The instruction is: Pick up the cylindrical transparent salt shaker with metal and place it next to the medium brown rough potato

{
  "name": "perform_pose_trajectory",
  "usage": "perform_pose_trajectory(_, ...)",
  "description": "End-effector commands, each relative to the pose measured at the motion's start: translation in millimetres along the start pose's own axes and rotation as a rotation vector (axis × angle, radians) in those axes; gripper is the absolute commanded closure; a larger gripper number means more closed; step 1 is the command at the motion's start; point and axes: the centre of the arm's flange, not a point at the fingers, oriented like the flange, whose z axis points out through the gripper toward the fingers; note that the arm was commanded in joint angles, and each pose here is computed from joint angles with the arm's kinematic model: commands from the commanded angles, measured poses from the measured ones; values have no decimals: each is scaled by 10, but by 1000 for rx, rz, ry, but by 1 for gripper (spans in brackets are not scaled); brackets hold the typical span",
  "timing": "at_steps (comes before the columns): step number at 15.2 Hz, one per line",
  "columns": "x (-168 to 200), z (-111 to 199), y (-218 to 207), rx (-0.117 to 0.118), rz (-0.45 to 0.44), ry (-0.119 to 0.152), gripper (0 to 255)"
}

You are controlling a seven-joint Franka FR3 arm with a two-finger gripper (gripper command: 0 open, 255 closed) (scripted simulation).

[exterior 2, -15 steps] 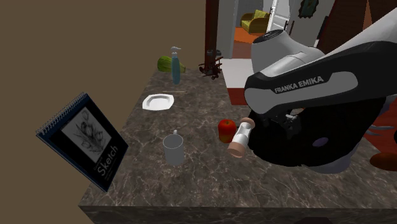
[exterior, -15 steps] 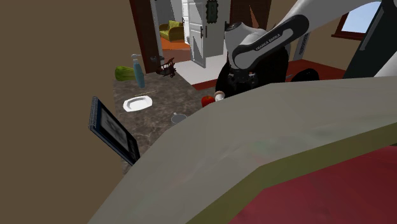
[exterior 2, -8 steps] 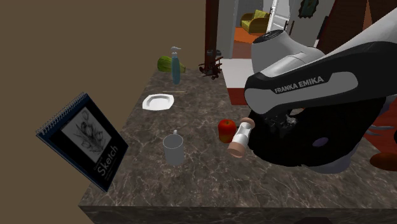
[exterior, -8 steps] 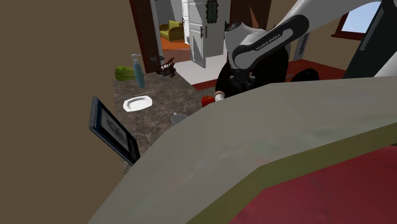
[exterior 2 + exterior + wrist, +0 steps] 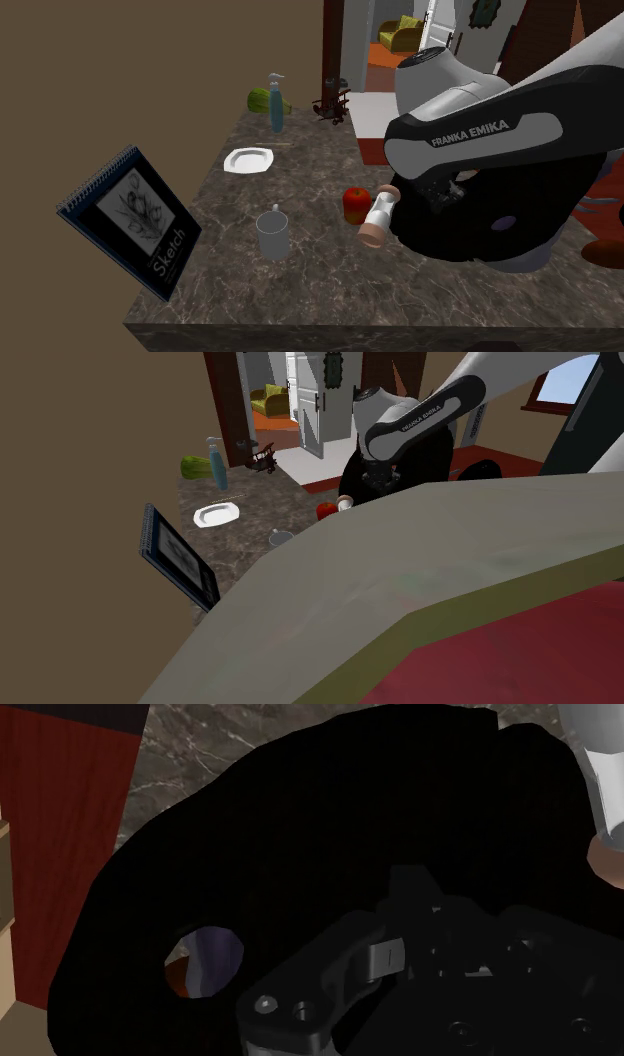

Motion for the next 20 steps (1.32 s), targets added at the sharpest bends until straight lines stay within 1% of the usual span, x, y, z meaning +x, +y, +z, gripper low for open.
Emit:
perform_pose_trajectory(1, 0, 0, 0, 0, 0, 0, 0)
perform_pose_trajectory(8, -540, 240, -613, 77, -256, 35, 0)
perform_pose_trajectory(13, -994, 393, -958, 130, -434, 58, 0)
perform_pose_trajectory(20, -983, 759, -1009, 130, -434, 58, 0)
